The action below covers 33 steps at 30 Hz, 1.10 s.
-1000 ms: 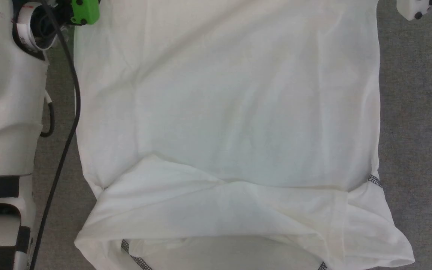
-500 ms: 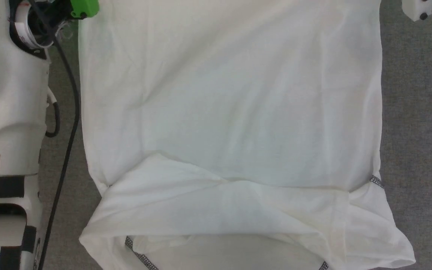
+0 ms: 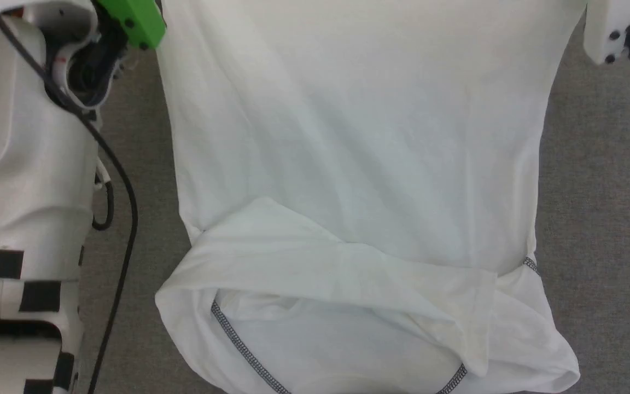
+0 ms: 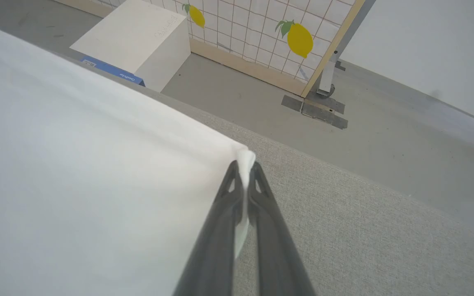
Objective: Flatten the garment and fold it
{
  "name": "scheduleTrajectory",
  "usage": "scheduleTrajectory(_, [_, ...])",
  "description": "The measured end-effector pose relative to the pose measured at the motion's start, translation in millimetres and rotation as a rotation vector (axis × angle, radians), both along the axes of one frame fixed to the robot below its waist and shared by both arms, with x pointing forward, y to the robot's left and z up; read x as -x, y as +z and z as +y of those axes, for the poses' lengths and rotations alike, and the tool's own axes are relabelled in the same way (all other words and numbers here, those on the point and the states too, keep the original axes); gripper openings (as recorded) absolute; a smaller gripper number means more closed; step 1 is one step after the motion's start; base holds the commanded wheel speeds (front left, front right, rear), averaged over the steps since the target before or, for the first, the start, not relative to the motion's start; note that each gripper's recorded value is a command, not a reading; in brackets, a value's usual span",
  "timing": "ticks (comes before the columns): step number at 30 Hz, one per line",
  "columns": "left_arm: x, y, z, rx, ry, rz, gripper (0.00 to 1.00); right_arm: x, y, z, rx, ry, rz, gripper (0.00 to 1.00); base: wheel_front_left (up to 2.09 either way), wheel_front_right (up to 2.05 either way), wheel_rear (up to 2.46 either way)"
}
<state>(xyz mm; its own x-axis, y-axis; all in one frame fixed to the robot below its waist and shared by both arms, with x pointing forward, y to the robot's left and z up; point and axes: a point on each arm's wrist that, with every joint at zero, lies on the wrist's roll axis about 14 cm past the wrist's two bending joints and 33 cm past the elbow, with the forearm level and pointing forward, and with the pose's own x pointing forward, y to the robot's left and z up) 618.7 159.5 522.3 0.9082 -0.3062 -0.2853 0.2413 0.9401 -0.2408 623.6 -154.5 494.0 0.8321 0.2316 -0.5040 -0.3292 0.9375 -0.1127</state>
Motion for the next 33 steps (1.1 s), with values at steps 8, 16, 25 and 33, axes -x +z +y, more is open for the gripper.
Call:
scheduleTrajectory(8, [61, 21, 5, 0.034, 0.002, -0.094, 0.00, 48, 19, 5, -0.093, 0.006, -0.056, 0.00, 0.00, 0.00, 0.00])
scheduleTrajectory(16, [134, 35, 8, 0.095, -0.008, -0.161, 0.00, 110, 28, 0, -0.179, -0.016, -0.073, 0.00, 0.00, 0.00, 0.00])
scheduleTrajectory(25, [213, 24, 2, 0.156, -0.016, -0.187, 0.00, 178, 22, -5, -0.272, -0.061, -0.056, 0.00, 0.00, 0.00, 0.00])
scheduleTrajectory(33, [259, 5, -2, 0.214, 0.018, -0.210, 0.00, 225, -2, -8, -0.338, -0.118, 0.010, 0.00, 0.00, 0.00, 0.00])
